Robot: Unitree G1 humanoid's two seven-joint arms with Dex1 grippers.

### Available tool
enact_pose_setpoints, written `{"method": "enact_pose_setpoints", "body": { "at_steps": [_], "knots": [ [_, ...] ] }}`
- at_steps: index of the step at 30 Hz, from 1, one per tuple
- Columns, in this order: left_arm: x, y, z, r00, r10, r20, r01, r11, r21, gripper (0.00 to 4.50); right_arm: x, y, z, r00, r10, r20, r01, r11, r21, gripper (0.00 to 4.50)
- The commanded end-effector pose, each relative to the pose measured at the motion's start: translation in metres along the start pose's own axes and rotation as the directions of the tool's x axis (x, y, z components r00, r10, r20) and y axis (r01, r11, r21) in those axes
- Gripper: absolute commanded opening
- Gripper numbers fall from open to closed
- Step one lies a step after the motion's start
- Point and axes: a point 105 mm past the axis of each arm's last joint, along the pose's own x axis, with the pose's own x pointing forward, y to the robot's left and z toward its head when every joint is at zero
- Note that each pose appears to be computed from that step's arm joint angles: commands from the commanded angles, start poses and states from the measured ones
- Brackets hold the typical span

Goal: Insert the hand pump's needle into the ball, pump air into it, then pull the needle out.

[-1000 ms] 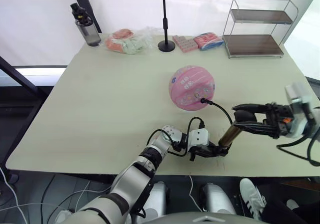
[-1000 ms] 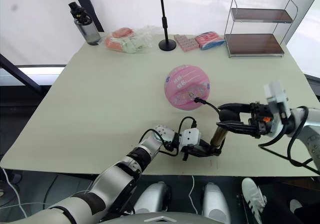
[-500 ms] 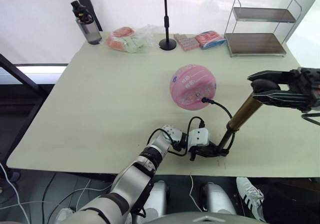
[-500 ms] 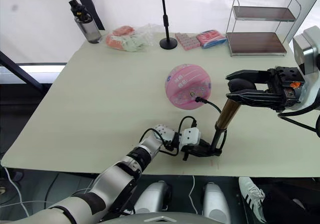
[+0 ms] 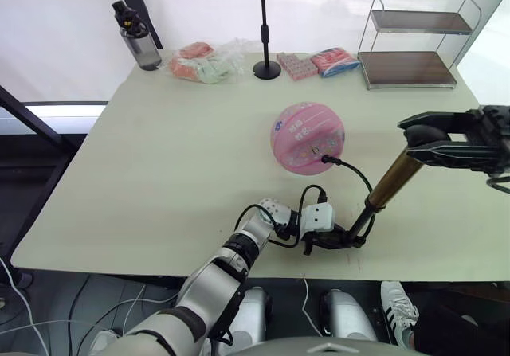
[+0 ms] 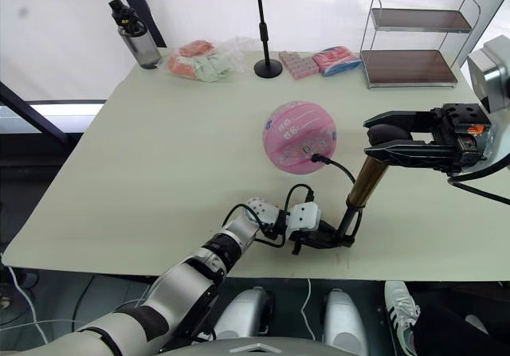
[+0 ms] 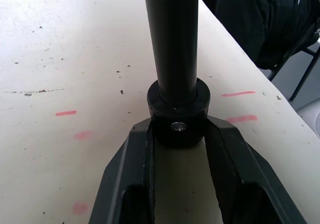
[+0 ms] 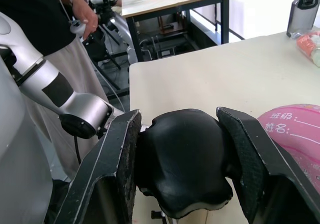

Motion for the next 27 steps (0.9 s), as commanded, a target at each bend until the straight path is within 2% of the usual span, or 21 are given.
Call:
{"method": "enact_pose_setpoints", "body": {
  "at_steps": [1, 6, 11, 17, 22, 27],
  "knots": [
    [0.0, -0.019, -0.03, 0.993, -0.059, -0.105, 0.051, 0.996, -0.077, 1.16, -0.001, 0.0, -0.004, 1.0, -0.019, -0.022, 0.018, 0.998, -0.052, 1.92],
    [0.0, -0.018, -0.031, 0.994, -0.038, -0.106, 0.03, 0.997, -0.074, 1.16, 0.004, -0.004, -0.036, 0.997, -0.042, -0.071, 0.042, 0.999, -0.007, 1.92],
    [0.001, -0.018, -0.031, 0.994, -0.035, -0.105, 0.027, 0.997, -0.076, 1.16, 0.009, -0.007, -0.054, 0.996, -0.062, -0.061, 0.063, 0.998, 0.015, 1.92],
    [0.002, -0.015, -0.031, 0.994, -0.02, -0.105, 0.008, 0.994, -0.106, 1.16, 0.017, -0.01, -0.095, 0.992, -0.087, -0.086, 0.091, 0.994, 0.051, 1.92],
    [0.002, -0.014, -0.03, 0.995, -0.013, -0.102, 0.001, 0.993, -0.115, 1.16, 0.014, -0.017, -0.129, 0.979, -0.141, -0.147, 0.147, 0.989, 0.032, 1.92],
    [0.003, -0.017, -0.031, 0.996, -0.029, -0.084, 0.014, 0.987, -0.163, 1.16, 0.015, -0.02, -0.154, 0.974, -0.174, -0.147, 0.183, 0.982, 0.05, 1.92]
  ]
}}
